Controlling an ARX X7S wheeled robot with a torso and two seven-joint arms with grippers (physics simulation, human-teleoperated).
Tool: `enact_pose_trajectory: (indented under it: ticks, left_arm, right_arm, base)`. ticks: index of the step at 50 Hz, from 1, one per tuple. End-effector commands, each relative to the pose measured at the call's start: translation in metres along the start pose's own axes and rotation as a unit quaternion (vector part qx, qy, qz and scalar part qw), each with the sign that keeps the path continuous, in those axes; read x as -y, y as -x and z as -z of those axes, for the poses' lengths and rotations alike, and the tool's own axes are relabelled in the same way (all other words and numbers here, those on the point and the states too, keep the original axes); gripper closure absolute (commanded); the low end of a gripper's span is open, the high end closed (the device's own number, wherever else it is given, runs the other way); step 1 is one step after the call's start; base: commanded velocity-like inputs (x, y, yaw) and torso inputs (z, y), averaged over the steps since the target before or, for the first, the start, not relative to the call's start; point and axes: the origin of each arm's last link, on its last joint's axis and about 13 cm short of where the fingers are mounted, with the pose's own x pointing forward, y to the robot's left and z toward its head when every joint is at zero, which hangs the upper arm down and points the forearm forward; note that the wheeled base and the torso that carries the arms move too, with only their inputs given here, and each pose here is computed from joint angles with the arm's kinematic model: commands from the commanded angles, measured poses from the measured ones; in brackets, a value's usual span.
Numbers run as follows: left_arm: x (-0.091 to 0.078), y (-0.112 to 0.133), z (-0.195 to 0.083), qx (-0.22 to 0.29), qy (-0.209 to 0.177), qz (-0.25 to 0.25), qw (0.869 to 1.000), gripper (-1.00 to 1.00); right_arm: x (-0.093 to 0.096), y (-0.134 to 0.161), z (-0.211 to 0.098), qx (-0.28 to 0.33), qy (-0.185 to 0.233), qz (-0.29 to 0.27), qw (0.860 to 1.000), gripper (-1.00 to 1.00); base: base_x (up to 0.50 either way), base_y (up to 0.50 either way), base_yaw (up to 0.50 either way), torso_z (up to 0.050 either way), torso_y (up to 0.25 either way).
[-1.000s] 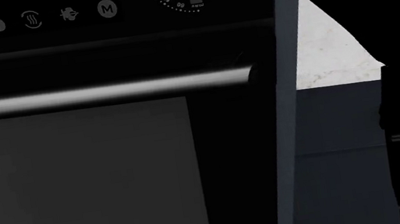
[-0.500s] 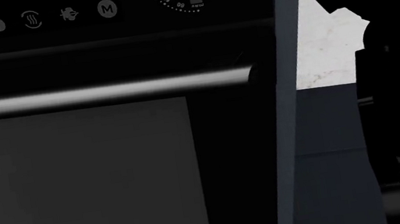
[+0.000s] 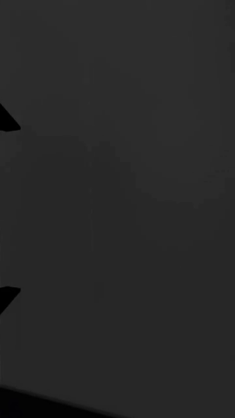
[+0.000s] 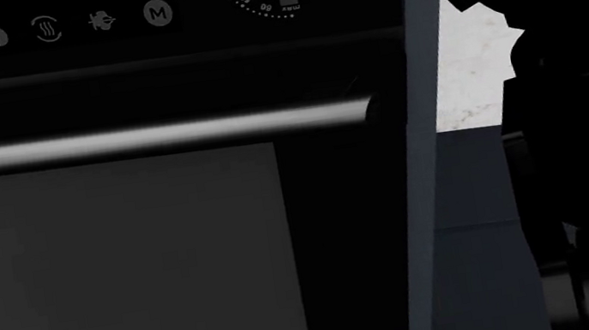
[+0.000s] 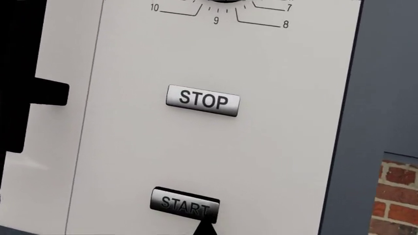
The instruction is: Press the start button on the microwave
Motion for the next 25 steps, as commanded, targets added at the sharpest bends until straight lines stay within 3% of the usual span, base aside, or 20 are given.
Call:
enact_pose_trajectory:
  ticks: [1, 13, 25]
  left_arm:
    - [0.000, -0.001, 0.000, 0.000, -0.001, 0.000, 1.000, -1.00]
    - [-0.002, 0.001, 0.001, -0.002, 0.001, -0.003, 1.000, -1.00]
    - [-0.002, 0.001, 0.003, -0.003, 0.001, -0.004, 1.000, -1.00]
  right_arm:
    - [0.002, -0.006, 0.007, -0.009, -0.012, -0.002, 1.000, 1.00]
    - [0.003, -0.013, 0.007, -0.010, -0.010, -0.006, 1.000, 1.00]
    - [0.012, -0.025, 0.015, -0.025, -0.034, 0.010, 0.999, 1.00]
  base:
    - [0.00, 0.00, 0.00, 0.000, 0.000]
    - [0.01, 0.00, 0.00, 0.000, 0.000]
    - [0.02, 0.01, 0.02, 0.004, 0.000]
